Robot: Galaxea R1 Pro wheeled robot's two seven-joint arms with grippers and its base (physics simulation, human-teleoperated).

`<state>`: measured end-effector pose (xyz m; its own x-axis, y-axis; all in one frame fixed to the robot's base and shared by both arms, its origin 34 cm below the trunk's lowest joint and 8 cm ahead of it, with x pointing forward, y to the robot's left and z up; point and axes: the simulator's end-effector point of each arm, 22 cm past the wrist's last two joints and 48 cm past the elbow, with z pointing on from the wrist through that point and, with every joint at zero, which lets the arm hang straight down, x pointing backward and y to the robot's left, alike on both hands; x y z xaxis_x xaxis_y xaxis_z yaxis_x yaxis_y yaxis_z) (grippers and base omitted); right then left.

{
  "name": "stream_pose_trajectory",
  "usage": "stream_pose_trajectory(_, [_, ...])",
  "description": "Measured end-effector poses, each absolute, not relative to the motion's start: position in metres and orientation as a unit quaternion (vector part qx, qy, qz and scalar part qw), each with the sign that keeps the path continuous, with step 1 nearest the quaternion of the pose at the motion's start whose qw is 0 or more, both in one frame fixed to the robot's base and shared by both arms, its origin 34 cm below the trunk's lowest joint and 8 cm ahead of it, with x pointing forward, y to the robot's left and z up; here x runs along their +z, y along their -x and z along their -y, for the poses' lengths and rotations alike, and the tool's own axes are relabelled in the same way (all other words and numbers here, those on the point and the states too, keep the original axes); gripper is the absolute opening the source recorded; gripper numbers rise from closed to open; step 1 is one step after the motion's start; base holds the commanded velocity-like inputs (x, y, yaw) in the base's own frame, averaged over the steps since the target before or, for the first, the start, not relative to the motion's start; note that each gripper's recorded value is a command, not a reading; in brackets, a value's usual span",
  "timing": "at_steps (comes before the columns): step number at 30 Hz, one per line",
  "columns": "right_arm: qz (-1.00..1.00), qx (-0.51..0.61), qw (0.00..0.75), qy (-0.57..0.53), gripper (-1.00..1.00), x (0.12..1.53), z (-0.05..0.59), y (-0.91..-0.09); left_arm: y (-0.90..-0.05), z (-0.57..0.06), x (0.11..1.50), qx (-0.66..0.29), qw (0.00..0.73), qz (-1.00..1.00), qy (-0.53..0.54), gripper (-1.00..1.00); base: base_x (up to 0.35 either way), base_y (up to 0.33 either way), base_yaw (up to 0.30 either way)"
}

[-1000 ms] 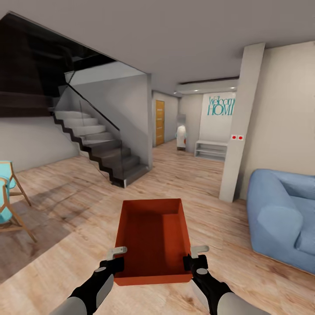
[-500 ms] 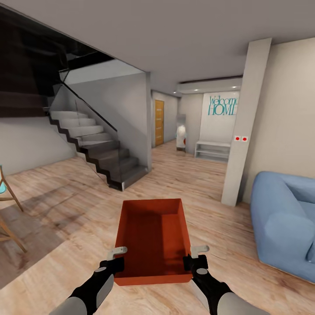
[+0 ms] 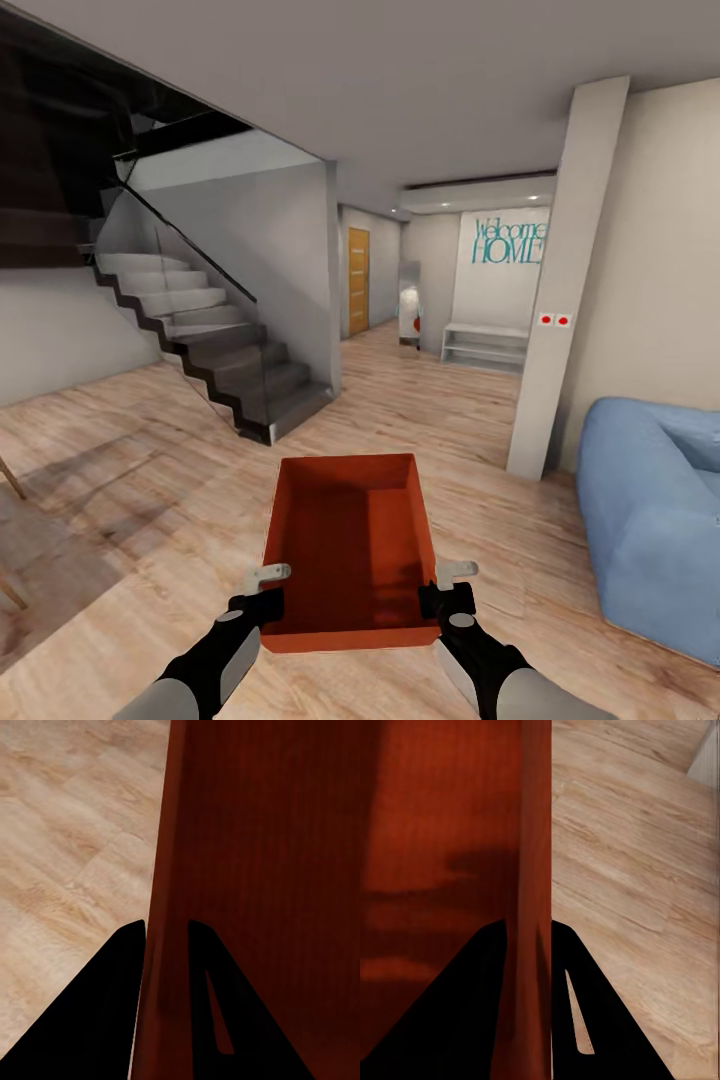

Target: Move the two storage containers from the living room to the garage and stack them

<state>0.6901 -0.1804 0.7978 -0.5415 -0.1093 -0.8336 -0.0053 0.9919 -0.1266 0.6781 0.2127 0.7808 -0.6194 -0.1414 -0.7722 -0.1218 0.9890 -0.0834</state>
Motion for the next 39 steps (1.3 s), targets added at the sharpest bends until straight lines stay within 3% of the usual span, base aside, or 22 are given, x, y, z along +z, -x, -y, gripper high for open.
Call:
stream_pose_trajectory(17, [-0.876, -0.055, 0.477, 0.033, -1.0, 0.7977, 0.1804, -0.6901, -0.6778, -0.2126, 0.7803, -0.011, 0.43, -0.9, 0.073, -1.0, 0.323, 0.0, -0.261])
stream_pose_trajectory(39, [-0.876, -0.053, 0.478, 0.033, -1.0, 0.7979, 0.1795, -0.6902, -0.6782, -0.2135, 0.7807, -0.012, 0.431, -0.899, 0.074, -1.0, 0.324, 0.0, -0.009])
